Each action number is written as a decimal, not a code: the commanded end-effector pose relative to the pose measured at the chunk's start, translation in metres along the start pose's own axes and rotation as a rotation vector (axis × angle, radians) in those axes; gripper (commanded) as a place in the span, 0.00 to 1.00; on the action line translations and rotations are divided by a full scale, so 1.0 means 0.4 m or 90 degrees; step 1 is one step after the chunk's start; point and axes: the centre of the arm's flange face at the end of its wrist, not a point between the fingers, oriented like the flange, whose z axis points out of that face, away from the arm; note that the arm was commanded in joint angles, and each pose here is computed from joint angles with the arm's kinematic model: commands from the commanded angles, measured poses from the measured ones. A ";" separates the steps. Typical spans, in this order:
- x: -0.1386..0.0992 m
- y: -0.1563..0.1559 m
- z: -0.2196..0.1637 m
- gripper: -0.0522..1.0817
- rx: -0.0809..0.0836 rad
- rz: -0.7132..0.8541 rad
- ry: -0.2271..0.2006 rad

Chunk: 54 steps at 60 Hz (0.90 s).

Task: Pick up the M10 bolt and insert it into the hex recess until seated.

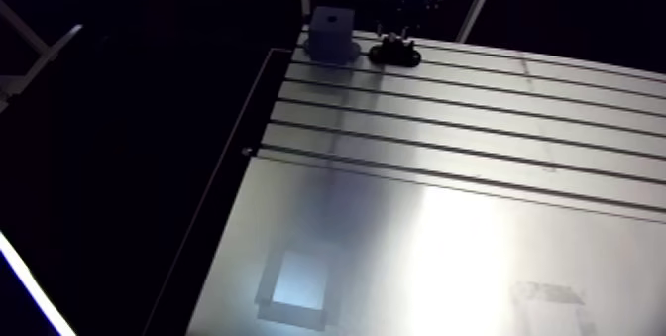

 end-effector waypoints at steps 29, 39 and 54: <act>0.000 0.000 0.002 0.53 -0.006 0.000 0.000; -0.001 0.000 0.002 0.54 -0.006 0.000 -0.001; -0.001 0.000 0.007 0.56 -0.007 -0.001 -0.002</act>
